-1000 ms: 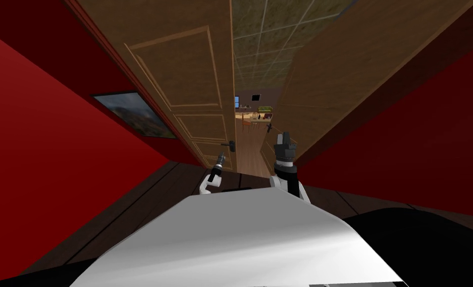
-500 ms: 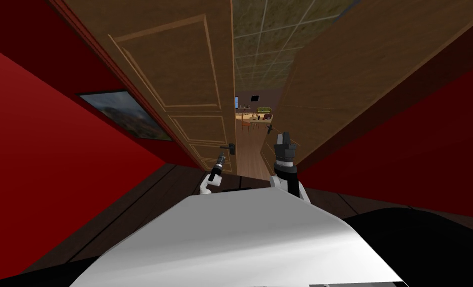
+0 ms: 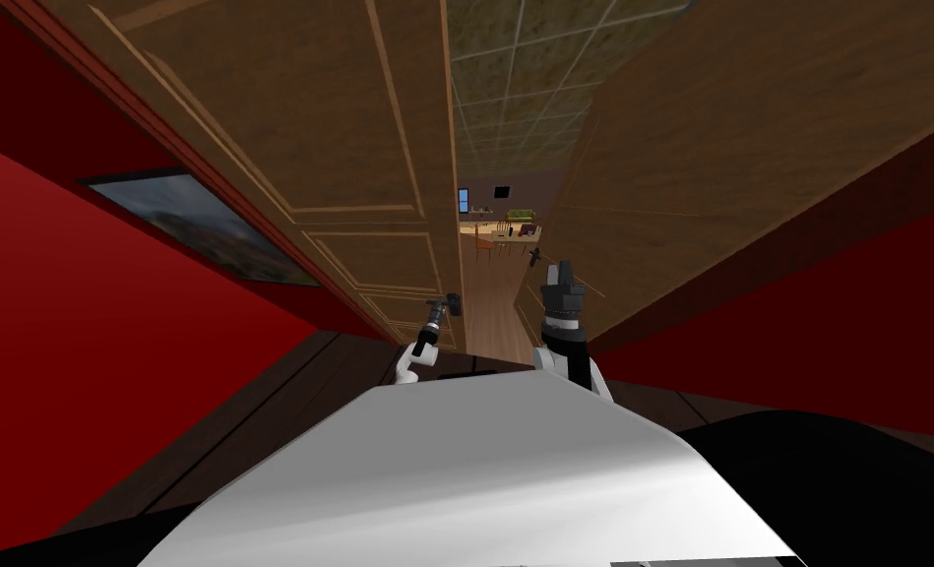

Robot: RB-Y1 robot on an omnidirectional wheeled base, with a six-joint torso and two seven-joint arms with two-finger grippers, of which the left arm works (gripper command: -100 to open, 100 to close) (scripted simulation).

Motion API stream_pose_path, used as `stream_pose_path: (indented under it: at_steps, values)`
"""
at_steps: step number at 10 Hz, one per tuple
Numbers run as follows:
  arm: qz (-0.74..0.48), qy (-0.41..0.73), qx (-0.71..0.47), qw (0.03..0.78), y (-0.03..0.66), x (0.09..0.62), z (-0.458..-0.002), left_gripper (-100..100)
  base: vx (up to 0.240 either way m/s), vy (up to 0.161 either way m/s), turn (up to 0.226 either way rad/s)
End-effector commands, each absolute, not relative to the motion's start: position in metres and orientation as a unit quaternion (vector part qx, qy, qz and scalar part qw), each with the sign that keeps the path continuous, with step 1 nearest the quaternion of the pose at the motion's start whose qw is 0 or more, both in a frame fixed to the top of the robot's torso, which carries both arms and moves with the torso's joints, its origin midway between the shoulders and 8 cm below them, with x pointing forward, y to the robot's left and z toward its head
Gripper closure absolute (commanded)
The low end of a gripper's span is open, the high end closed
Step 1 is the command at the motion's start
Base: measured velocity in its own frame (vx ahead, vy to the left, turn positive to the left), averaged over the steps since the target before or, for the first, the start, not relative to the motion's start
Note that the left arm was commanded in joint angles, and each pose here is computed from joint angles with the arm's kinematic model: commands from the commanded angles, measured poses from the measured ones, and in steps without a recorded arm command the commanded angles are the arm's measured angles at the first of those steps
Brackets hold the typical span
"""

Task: Push the door open

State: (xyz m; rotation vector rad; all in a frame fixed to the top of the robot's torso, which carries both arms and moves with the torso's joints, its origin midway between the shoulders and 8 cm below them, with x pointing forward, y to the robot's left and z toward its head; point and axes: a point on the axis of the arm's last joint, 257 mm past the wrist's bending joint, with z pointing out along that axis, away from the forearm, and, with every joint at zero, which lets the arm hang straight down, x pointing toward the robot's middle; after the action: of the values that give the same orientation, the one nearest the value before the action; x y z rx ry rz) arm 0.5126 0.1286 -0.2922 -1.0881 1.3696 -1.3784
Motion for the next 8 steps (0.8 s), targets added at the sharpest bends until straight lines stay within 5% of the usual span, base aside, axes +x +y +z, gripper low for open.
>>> stream_pose_path:
  at_steps: [1,2,3,8]
  values:
    - [-0.555,0.550,-0.440,0.441,0.1287,0.5145,-0.2925,-100,0.175,-0.077,-0.025]
    - [-0.555,0.551,-0.440,0.442,0.1286,0.5135,-0.2924,-100,0.077,-0.041,0.003]
    - [-0.555,0.551,-0.440,0.442,0.1286,0.5135,-0.2924,100,-0.009,0.007,0.002]
    - [-0.555,0.551,-0.440,0.442,0.1286,0.5135,-0.2924,100,-0.015,0.007,-0.003]
